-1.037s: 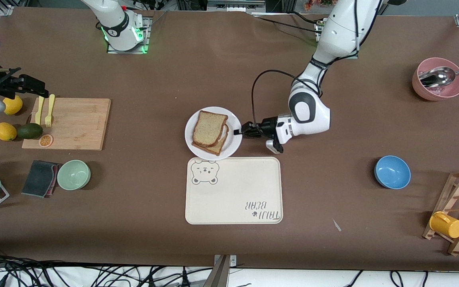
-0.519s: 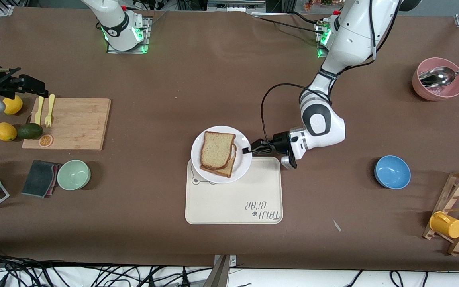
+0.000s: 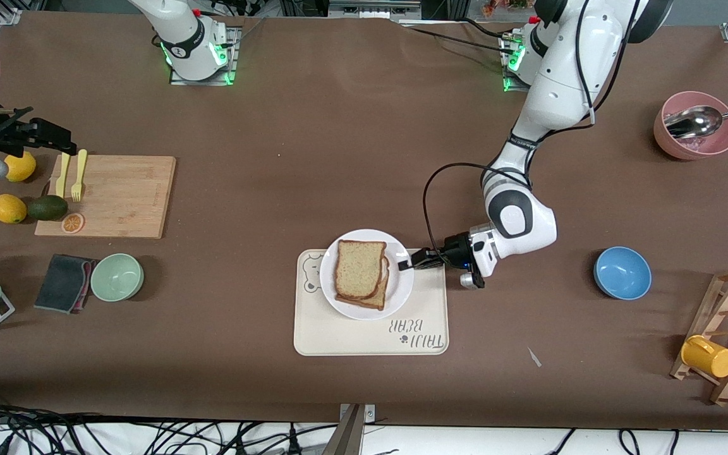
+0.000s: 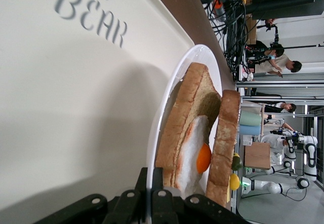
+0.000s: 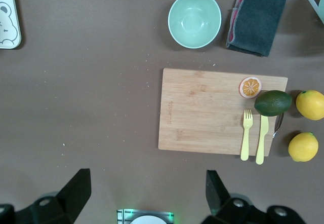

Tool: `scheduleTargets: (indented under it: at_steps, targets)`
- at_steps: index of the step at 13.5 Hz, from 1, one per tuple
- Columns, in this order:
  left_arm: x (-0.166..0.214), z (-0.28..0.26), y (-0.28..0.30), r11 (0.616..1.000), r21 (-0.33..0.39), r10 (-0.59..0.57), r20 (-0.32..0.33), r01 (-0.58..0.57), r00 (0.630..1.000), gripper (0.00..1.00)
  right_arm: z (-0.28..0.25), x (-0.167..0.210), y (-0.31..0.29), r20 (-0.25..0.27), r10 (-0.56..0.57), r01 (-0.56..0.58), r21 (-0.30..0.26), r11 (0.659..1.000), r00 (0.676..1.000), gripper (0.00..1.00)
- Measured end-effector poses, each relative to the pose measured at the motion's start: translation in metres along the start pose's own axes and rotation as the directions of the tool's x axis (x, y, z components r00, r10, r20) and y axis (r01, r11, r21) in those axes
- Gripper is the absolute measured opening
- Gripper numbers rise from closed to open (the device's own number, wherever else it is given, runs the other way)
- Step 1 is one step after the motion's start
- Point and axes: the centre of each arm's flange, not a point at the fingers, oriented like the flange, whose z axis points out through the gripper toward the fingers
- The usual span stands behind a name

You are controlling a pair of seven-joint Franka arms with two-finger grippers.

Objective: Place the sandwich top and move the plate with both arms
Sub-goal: 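Slide the plate with the left gripper onto the bear tray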

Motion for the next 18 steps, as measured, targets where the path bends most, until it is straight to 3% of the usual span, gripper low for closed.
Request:
scheduleTargets:
  at_steps: [18]
  targets:
    - [0.015,0.002,-0.015,0.998,0.064,-0.017,-0.064,0.022,0.998,0.05,0.000,0.000,0.000,0.000,0.000,0.000,0.000,1.000,1.000,1.00]
